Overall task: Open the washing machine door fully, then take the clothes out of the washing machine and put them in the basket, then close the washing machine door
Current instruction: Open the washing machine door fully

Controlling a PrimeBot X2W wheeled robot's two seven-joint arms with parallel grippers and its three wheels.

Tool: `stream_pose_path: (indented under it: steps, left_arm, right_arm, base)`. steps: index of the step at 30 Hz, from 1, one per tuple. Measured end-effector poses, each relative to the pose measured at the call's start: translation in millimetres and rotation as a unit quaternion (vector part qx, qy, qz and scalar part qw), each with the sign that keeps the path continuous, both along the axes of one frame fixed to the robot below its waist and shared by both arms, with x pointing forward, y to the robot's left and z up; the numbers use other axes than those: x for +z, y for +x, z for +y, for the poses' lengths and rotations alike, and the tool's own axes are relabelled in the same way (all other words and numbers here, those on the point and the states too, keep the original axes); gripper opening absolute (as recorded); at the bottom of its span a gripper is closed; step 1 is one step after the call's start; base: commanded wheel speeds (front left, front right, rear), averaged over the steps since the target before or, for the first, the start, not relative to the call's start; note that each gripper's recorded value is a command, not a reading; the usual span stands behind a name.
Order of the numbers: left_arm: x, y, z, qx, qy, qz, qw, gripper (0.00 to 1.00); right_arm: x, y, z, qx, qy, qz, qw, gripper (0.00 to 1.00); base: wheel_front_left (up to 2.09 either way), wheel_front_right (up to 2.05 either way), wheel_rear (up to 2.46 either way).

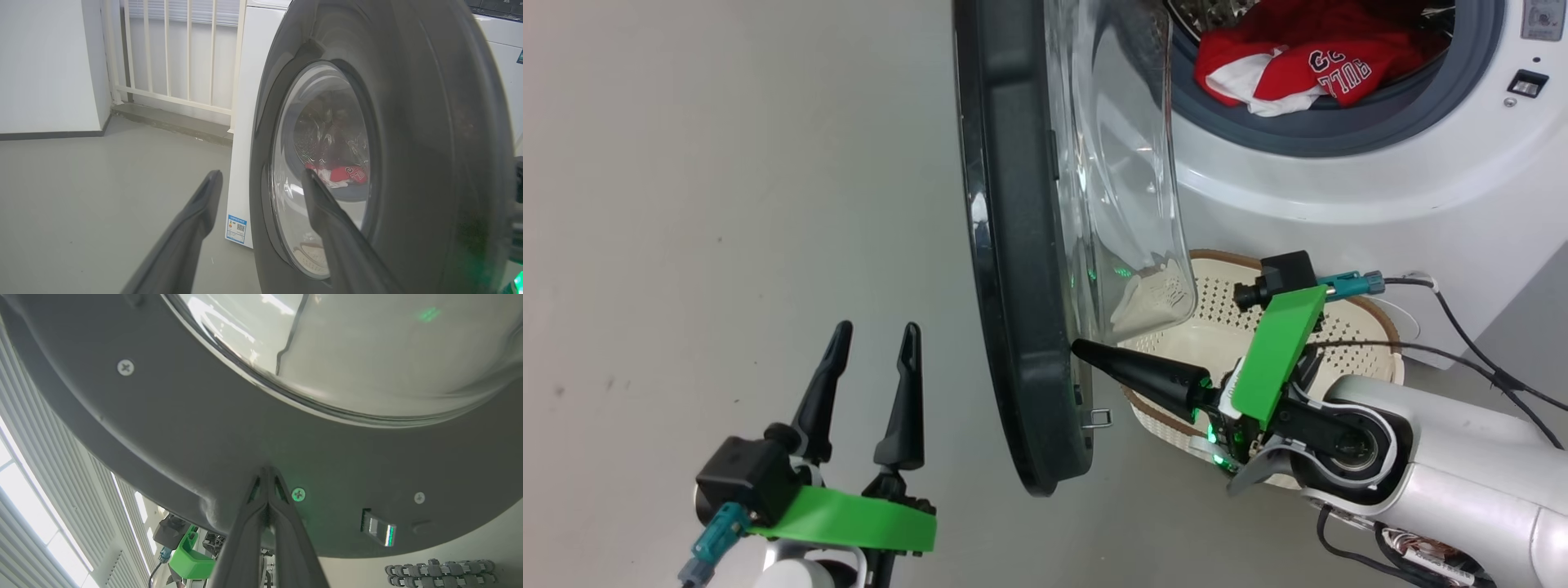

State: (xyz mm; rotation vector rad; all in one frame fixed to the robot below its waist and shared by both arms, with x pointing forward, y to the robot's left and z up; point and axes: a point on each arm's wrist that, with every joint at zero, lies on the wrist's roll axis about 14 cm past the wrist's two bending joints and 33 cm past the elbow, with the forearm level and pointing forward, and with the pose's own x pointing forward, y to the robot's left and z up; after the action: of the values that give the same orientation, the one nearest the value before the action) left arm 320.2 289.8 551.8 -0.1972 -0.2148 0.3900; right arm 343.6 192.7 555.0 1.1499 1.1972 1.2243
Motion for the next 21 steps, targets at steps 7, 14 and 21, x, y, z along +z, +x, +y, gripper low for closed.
stream_pose_path:
  steps: [7, 14, 21]
  left_arm:
    - [-0.1, 4.3, -4.5, -0.010, 0.001, -0.001, 1.000, 1.00]
    - [1.6, 6.8, -7.9, -0.016, 0.005, -0.004, 1.000, 1.00]
    - [3.4, 5.2, -10.4, -0.022, 0.004, -0.010, 1.000, 1.00]
  right_arm:
    - [-6.1, 17.5, -2.6, -0.053, -0.012, -0.084, 0.995, 0.00]
    - [-20.5, 56.5, -17.1, -0.152, -0.043, -0.201, 0.967, 1.00]
    - [-12.7, 109.0, -36.9, -0.238, -0.072, -0.308, 0.918, 1.00]
  base:
    - [0.00, 0.00, 0.00]
    - [0.00, 0.00, 0.00]
    - [0.00, 0.00, 0.00]
